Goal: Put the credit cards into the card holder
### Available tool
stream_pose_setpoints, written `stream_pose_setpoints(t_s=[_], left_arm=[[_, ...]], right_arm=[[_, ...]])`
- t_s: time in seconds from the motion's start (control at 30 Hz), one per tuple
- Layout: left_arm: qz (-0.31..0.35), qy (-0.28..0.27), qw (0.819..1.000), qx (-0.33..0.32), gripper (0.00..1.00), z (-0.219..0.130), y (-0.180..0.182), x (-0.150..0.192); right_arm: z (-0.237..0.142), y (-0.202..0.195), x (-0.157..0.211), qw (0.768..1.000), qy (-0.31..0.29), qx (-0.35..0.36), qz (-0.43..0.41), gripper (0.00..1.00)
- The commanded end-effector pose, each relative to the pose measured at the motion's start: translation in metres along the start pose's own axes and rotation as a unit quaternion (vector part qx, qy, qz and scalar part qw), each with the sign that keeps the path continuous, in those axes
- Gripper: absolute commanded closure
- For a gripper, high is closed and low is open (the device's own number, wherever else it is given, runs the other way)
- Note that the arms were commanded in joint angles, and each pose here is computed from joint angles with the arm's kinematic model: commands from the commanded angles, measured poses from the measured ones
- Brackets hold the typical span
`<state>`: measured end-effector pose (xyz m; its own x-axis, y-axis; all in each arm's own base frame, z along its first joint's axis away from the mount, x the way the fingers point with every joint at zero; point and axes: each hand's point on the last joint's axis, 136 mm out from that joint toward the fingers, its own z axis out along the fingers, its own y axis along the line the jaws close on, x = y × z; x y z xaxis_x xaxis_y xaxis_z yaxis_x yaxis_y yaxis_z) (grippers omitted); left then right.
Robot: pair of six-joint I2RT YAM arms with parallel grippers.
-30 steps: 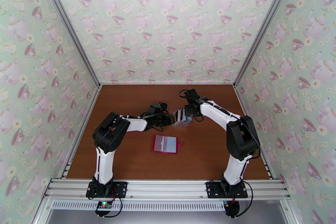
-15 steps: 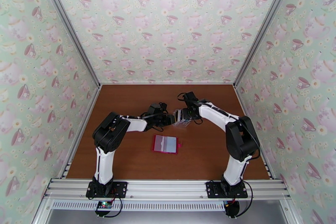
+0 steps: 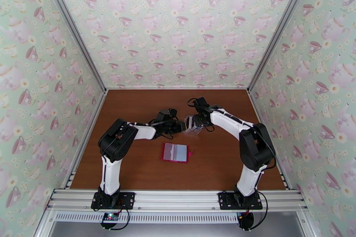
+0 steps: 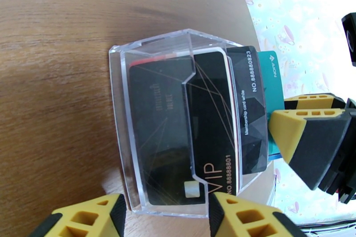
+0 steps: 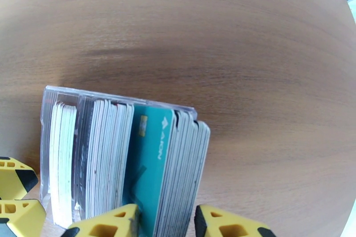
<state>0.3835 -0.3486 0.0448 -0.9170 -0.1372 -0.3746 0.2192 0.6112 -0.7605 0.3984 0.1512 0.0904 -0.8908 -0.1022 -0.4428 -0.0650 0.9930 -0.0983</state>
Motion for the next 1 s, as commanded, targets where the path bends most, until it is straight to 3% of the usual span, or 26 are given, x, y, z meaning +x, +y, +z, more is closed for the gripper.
stream_pose_setpoints(t_s=[0.0, 0.27, 0.7, 0.77, 0.83, 0.97], left_arm=[[-0.018, 0.025, 0.999, -0.026, 0.47, 0.003, 0.02, 0.02], [-0.02, 0.025, 0.999, -0.026, 0.46, 0.003, 0.021, 0.021], [-0.022, 0.025, 0.999, -0.023, 0.46, 0.004, 0.02, 0.021], [-0.023, 0.027, 0.999, -0.02, 0.46, 0.004, 0.019, 0.022], [-0.023, 0.026, 0.999, -0.014, 0.46, 0.004, 0.017, 0.022], [-0.016, 0.022, 1.0, 0.012, 0.46, 0.003, 0.004, 0.021]], right_arm=[[-0.018, -0.022, -0.008, 0.999, -0.015, 0.043, 0.0, 0.6], [-0.017, -0.024, -0.006, 0.999, -0.012, 0.048, -0.002, 0.62], [-0.022, -0.022, -0.011, 0.999, -0.021, 0.039, 0.002, 0.76], [-0.021, -0.018, -0.011, 0.999, -0.021, 0.028, 0.002, 0.73], [-0.022, -0.013, -0.013, 1.0, -0.024, 0.012, 0.005, 0.61], [-0.03, -0.012, -0.017, 0.999, -0.035, -0.003, 0.015, 0.55]])
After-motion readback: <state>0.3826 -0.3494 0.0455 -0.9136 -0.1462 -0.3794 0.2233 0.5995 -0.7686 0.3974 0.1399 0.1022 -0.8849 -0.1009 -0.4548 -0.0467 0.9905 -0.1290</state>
